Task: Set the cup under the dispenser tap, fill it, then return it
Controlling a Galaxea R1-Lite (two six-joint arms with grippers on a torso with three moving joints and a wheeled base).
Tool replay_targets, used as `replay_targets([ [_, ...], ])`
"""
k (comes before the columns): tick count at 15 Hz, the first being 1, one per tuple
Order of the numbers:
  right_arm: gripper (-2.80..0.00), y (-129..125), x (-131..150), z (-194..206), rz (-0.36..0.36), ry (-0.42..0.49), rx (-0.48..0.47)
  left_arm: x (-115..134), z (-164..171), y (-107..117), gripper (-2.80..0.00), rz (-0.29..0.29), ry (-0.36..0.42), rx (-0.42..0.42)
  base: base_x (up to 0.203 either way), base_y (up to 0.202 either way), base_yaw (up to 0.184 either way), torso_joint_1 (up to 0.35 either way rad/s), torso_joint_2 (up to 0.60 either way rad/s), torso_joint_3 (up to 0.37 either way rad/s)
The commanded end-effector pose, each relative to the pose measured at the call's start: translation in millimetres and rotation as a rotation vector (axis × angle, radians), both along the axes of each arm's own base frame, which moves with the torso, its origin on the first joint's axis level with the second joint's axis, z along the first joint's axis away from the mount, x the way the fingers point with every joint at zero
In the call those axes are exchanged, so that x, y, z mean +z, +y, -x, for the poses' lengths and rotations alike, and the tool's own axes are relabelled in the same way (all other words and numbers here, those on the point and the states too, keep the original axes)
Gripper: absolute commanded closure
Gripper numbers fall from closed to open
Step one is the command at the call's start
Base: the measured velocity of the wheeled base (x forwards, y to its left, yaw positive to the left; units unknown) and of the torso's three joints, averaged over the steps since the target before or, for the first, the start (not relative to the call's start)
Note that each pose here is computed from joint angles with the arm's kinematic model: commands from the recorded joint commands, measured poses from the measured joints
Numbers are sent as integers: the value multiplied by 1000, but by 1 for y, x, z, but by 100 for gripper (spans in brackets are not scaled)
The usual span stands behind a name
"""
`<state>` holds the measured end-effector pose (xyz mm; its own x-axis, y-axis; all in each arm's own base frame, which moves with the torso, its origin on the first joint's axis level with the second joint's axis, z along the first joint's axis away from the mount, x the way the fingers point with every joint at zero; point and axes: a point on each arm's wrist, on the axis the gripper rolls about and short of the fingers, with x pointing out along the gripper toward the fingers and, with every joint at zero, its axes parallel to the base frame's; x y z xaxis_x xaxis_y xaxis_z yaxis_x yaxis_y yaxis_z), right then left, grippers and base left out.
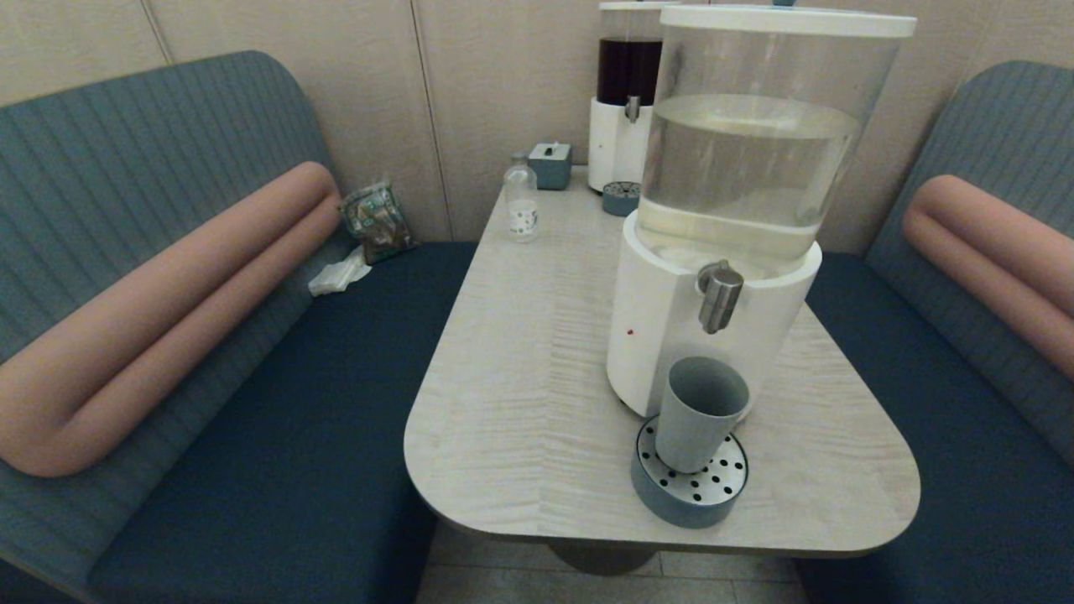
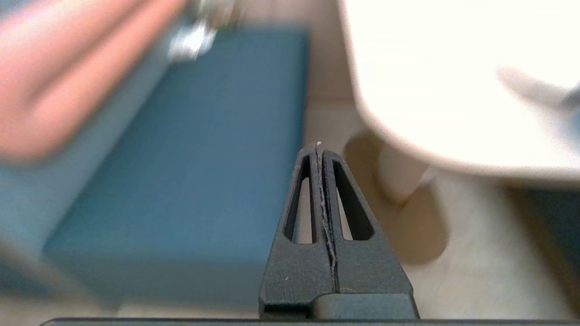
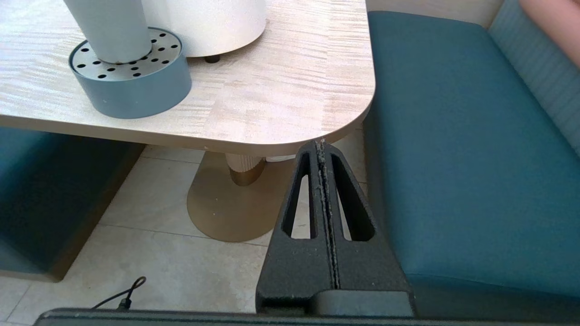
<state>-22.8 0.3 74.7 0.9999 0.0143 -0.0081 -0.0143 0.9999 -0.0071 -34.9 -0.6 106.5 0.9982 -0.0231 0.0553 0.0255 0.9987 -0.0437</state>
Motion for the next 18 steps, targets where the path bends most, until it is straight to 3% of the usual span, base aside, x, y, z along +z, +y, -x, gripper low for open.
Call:
replay_targets([
  [1, 0, 0, 0, 0, 0, -2, 1, 28, 6, 0, 0, 4, -49, -21, 0, 0, 0, 0, 0, 0],
  [4, 0, 0, 0, 0, 2, -2, 1, 90, -24, -1, 0, 33, 48, -67, 0, 0, 0, 0, 0, 0],
  [6, 0, 0, 0, 0, 0, -2, 1, 129, -69, -3, 0, 45, 112, -108, 0, 0, 0, 0, 0, 0],
  [8, 0, 0, 0, 0, 2, -2, 1, 154, -120, -7, 0, 54, 123, -210, 0, 0, 0, 0, 0, 0],
  [11, 0, 0, 0, 0, 2, -2, 1, 164, -174, -14, 0, 51, 102, -452, 0, 0, 0, 0, 0, 0],
  [13, 0, 0, 0, 0, 2, -2, 1, 167, -196, -16, 0, 38, 41, -517, 0, 0, 0, 0, 0, 0],
  [15, 0, 0, 0, 0, 2, -2, 1, 167, -218, -17, 0, 36, -17, -522, 0, 0, 0, 0, 0, 0],
  [16, 0, 0, 0, 0, 2, -2, 1, 167, -225, -18, 0, 72, -44, -527, 0, 0, 0, 0, 0, 0],
  [18, 0, 0, 0, 0, 2, -2, 1, 165, -229, -19, 0, 234, -55, -558, 0, 0, 0, 0, 0, 0],
])
